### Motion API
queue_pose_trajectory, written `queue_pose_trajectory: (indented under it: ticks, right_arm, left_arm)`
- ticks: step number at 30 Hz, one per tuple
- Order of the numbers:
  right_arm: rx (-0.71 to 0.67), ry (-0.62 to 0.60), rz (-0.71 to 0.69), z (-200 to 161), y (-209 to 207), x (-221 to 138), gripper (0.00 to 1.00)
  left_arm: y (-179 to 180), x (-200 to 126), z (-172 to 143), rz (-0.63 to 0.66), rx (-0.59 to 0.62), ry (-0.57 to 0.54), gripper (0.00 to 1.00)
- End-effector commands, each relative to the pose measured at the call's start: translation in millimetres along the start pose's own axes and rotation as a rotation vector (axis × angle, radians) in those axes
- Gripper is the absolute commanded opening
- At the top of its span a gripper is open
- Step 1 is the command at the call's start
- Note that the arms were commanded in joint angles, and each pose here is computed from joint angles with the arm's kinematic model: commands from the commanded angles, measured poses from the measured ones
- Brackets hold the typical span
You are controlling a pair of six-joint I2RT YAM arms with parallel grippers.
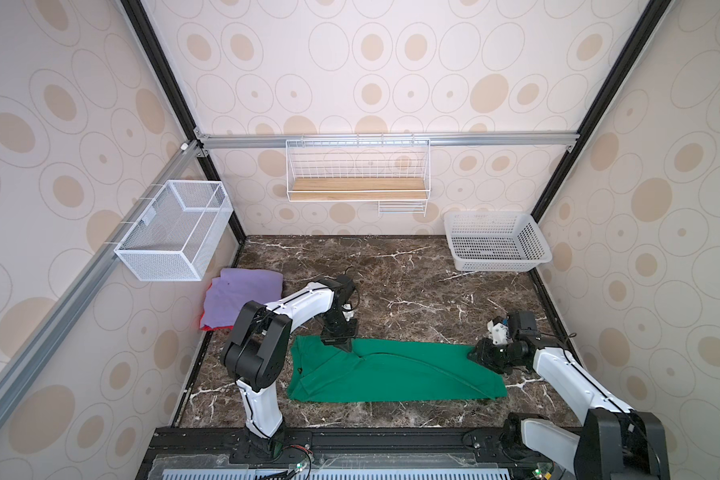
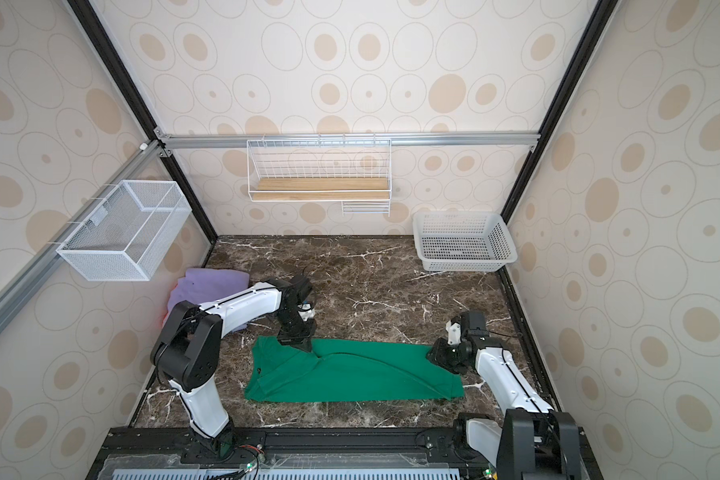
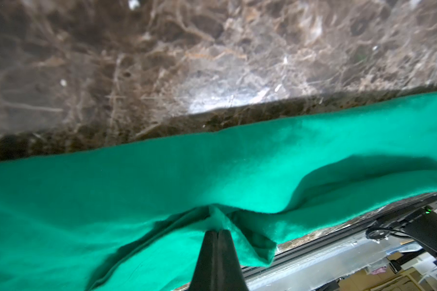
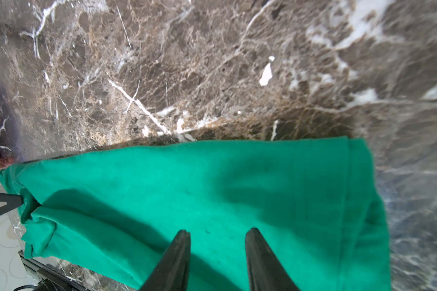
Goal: Fold and stack t-shirts
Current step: Smooth out the T-shirt at the center of the board.
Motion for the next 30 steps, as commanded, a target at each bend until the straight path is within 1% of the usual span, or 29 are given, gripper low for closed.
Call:
queue_pose_trajectory:
  ticks: [1,6,9,13,16,19,21,25,30]
  right_arm:
    - [-0.014,0.018,-0.006,-6,-3,4,0.41]
    - [-0.008,0.015,0.002,-7,-4,6,0.41]
    - [-0.006,0.017,0.009,-6,-2,6,0.41]
    - [-0.010,0.023,0.009,-7,-1,5,0.41]
    - [-0.012,0.014,0.001,-8,-3,4,0.41]
    - [-0.008,0.014,-0.003,-10,-4,4,0.41]
    - [-0.005,0.013,-0.001,-10,-5,5,0.41]
    - [-0.005,0.016,0.010,-7,-3,8,0.41]
    - [-0.007,0.046,0.045,-4,5,9,0.41]
  left_arm:
    - [5,-9,-11,0.041,0.029,0.014,0.00]
    - [8,-19,-26,0.044,0.031,-0.005,0.00]
    - [5,-19,-30,0.043,0.041,-0.011,0.00]
    - [1,-17,-43,0.037,0.046,0.014,0.00]
    - [-3,-19,-63,0.045,0.063,0.037,0.00]
    - [-6,-25,-90,0.087,0.089,0.054,0.00]
    - [-8,-27,-108,0.100,0.084,0.052,0.00]
    - [-14,-17,-136,0.073,0.061,0.053,0.00]
    - [-25,14,-152,0.016,0.049,0.102,0.00]
Point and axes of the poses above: each gripper's point midway between its finger pads, its own x axis out along the fingers, its own y axis along the line the jaws close on, z = x × y, the point moved 1 cm from there along -x, back along the fingers, and after that the axes turned 1 degree about x, right-handed, at the moved point
